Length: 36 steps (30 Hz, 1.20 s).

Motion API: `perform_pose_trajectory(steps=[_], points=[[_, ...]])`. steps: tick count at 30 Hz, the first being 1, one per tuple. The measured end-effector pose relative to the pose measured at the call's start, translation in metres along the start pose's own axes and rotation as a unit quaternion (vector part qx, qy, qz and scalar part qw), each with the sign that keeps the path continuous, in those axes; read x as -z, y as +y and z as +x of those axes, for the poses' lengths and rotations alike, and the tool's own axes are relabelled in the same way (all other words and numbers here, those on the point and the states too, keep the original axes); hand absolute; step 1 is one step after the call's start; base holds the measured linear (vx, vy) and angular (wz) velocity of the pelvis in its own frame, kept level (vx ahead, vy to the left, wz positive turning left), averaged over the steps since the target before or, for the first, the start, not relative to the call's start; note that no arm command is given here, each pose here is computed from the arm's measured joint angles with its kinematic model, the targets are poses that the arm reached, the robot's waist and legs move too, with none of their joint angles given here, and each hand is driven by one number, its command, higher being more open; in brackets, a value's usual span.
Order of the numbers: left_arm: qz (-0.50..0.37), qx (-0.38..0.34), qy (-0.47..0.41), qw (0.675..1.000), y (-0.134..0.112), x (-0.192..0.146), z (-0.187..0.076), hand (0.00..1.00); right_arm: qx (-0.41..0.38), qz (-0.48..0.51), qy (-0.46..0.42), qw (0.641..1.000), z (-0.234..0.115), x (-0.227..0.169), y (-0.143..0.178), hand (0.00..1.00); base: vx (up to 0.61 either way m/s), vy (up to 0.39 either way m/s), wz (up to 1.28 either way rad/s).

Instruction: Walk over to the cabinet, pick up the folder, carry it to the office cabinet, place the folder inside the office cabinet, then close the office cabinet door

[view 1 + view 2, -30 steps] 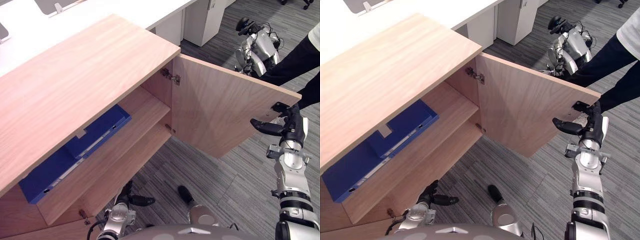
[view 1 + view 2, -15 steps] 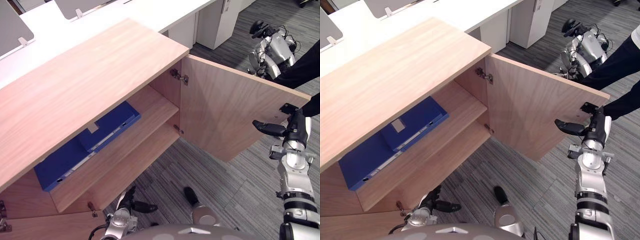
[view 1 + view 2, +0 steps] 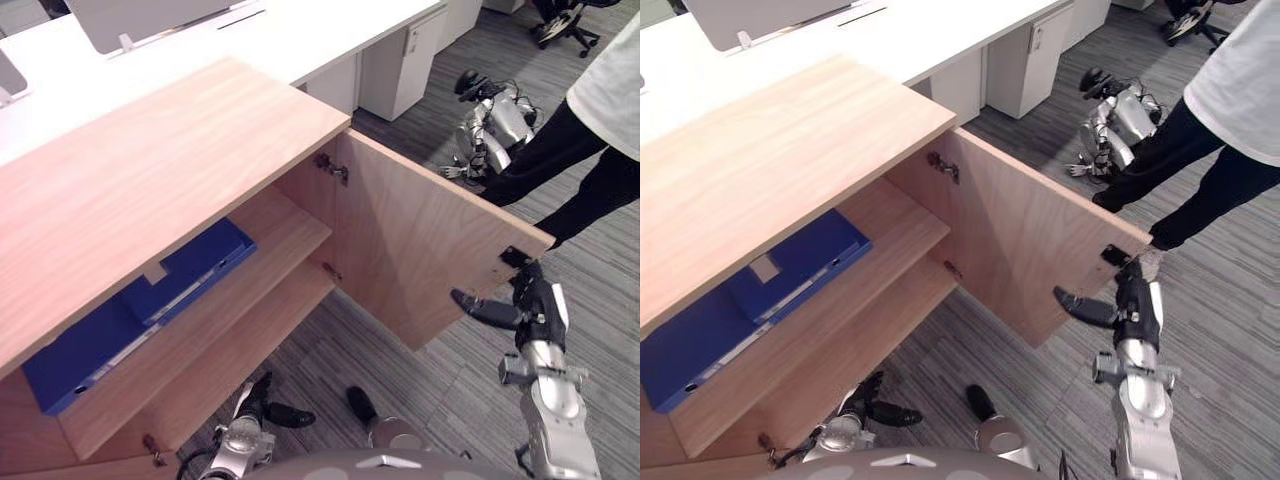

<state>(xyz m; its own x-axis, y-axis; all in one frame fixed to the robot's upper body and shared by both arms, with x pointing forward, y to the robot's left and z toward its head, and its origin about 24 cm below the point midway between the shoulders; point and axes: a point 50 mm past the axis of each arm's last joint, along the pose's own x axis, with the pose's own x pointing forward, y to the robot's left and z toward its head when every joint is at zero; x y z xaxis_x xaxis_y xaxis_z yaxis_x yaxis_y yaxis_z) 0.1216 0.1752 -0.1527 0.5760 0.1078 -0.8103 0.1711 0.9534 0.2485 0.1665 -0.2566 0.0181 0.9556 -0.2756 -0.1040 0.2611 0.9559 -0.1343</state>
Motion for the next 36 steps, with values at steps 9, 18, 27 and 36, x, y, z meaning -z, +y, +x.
perform_pose_trajectory(steps=[9, 18, 27, 36], points=[[0.083, 0.049, -0.011, 0.995, -0.008, 0.000, -0.001, 1.00, -0.197, -0.023, 0.058, 0.978, -0.061, -0.003, 0.004, 1.00, 0.01, -0.002, -0.02], [0.063, 0.143, -0.054, 0.986, -0.008, -0.012, -0.004, 1.00, -0.457, -0.117, 0.040, 0.881, -0.070, -0.034, 0.030, 1.00, -0.02, 0.004, 0.18], [0.168, 0.054, 0.004, 0.984, 0.020, 0.008, 0.001, 1.00, -0.494, -0.096, -0.006, 0.864, -0.054, -0.025, 0.070, 1.00, 0.04, 0.006, 0.38], [0.119, 0.012, 0.030, 0.992, 0.029, 0.019, -0.001, 1.00, -0.370, -0.125, -0.011, 0.920, 0.005, 0.003, 0.097, 1.00, 0.00, -0.012, 0.60]])
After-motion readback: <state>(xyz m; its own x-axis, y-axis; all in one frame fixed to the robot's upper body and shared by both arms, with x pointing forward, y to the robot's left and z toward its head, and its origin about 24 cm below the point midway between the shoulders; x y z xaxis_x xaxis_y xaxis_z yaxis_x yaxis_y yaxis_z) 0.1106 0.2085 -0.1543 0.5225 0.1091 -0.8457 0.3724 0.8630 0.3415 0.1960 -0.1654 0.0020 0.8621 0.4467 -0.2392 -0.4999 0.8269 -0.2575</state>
